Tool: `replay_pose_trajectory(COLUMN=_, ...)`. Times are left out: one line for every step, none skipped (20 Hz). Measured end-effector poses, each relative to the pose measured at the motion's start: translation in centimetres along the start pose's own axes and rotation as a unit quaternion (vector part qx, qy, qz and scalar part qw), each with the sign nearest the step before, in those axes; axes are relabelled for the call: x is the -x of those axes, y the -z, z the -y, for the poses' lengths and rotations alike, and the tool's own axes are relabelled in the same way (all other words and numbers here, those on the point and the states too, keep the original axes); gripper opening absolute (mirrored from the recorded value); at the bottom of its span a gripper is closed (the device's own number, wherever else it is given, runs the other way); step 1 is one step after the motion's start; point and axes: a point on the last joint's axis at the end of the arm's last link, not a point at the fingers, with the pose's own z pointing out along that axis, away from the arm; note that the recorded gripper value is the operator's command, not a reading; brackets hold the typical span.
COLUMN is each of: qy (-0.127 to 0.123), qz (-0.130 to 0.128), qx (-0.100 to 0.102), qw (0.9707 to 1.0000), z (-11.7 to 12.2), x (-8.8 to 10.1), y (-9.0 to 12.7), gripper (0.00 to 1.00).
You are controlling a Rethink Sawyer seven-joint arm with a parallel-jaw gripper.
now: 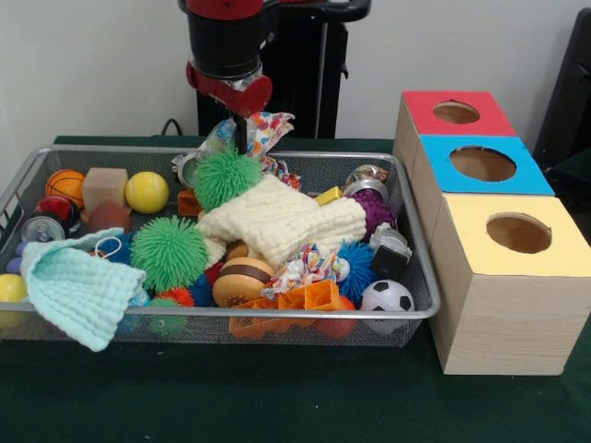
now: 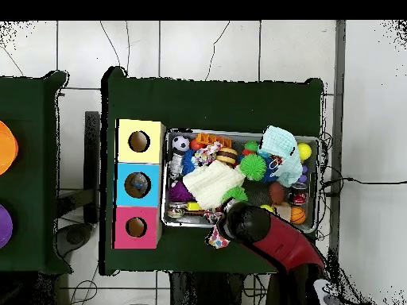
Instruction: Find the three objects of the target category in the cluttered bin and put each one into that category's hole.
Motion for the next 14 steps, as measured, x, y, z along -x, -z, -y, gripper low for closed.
replay_pose_trajectory(qy=0.000, qz=0.001, qx=0.000, qw=1.0000, z=-0.1, x=0.0, y=0.1, gripper=0.00)
replay_pose_trajectory(qy=0.000, qz=0.002, qx=-0.001, qw=1.0000, z=-0.2, x=0.0, y=0.1, gripper=0.00)
replay_pose_trajectory(qy=0.000, qz=0.003, qx=-0.001, qw=1.0000, z=-0.2, x=0.0, y=0.2, gripper=0.00)
replay_pose_trajectory(qy=-0.001, qz=0.004, qx=-0.002, qw=1.0000, z=-0.3, x=0.1, y=0.2, gripper=0.00)
replay_pose_trajectory(qy=-0.001, qz=0.006, qx=-0.003, qw=1.0000, z=-0.4, x=0.1, y=0.3, gripper=0.00)
replay_pose_trajectory(qy=-0.001, qz=0.006, qx=-0.003, qw=1.0000, z=-0.5, x=0.1, y=0.4, gripper=0.00)
replay_pose_trajectory(qy=-0.001, qz=0.007, qx=-0.004, qw=1.0000, z=-0.5, x=0.1, y=0.4, gripper=0.00)
replay_pose_trajectory(qy=-0.001, qz=0.009, qx=-0.004, qw=0.9999, z=-0.6, x=0.2, y=0.5, gripper=0.00)
replay_pose_trajectory(qy=-0.001, qz=0.011, qx=-0.005, qw=0.9999, z=-0.7, x=0.2, y=0.6, gripper=0.00)
replay_pose_trajectory(qy=-0.001, qz=0.012, qx=-0.007, qw=0.9999, z=-0.8, x=0.2, y=0.6, gripper=0.00)
replay_pose_trajectory(qy=0.001, qz=0.013, qx=-0.009, qw=0.9999, z=-0.8, x=0.1, y=0.6, gripper=0.00)
replay_pose_trajectory(qy=0.002, qz=0.015, qx=-0.011, qw=0.9998, z=-0.9, x=0.1, y=0.6, gripper=0.00)
replay_pose_trajectory(qy=0.004, qz=0.015, qx=-0.014, qw=0.9998, z=-1.0, x=0.1, y=0.6, gripper=0.00)
replay_pose_trajectory(qy=0.006, qz=0.016, qx=-0.016, qw=0.9997, z=-1.1, x=0.1, y=0.6, gripper=0.00)
